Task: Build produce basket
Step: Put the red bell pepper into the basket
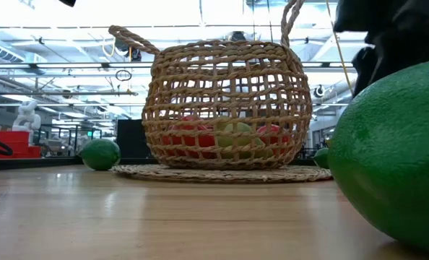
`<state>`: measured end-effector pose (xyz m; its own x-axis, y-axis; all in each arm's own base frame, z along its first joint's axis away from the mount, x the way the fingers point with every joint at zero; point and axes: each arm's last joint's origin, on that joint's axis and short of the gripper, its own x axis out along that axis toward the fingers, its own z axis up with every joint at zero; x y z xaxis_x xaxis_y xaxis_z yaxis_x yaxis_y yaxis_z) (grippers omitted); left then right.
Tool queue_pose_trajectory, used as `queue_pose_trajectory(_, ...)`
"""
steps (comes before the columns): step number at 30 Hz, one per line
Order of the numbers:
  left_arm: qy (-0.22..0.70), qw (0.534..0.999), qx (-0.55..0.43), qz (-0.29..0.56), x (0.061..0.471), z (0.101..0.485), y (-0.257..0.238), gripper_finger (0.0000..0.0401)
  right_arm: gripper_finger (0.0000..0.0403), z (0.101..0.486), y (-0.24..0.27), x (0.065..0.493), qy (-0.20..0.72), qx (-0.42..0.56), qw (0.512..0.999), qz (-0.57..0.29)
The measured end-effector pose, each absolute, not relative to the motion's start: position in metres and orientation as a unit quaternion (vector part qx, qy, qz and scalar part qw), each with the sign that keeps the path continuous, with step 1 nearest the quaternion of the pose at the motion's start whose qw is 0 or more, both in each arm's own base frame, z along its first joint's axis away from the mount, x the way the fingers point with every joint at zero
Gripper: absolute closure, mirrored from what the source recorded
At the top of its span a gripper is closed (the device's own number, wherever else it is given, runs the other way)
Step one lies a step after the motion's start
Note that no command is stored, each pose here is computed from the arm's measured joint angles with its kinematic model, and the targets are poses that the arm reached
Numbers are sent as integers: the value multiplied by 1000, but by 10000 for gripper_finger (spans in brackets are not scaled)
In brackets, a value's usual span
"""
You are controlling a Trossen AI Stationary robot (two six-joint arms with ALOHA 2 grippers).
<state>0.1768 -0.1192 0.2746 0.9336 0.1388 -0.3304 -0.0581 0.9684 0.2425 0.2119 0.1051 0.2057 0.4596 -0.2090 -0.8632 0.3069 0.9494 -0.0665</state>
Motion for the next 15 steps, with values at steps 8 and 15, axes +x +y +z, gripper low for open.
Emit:
queue_pose_trajectory(8,179,978,101,33,177,274,-120,304,161,195,100,206,514,115,828,-193)
queue_pose_trajectory(15,164,982,86,29,178,278,-122,304,177,175,101,204,506,167,830,-165)
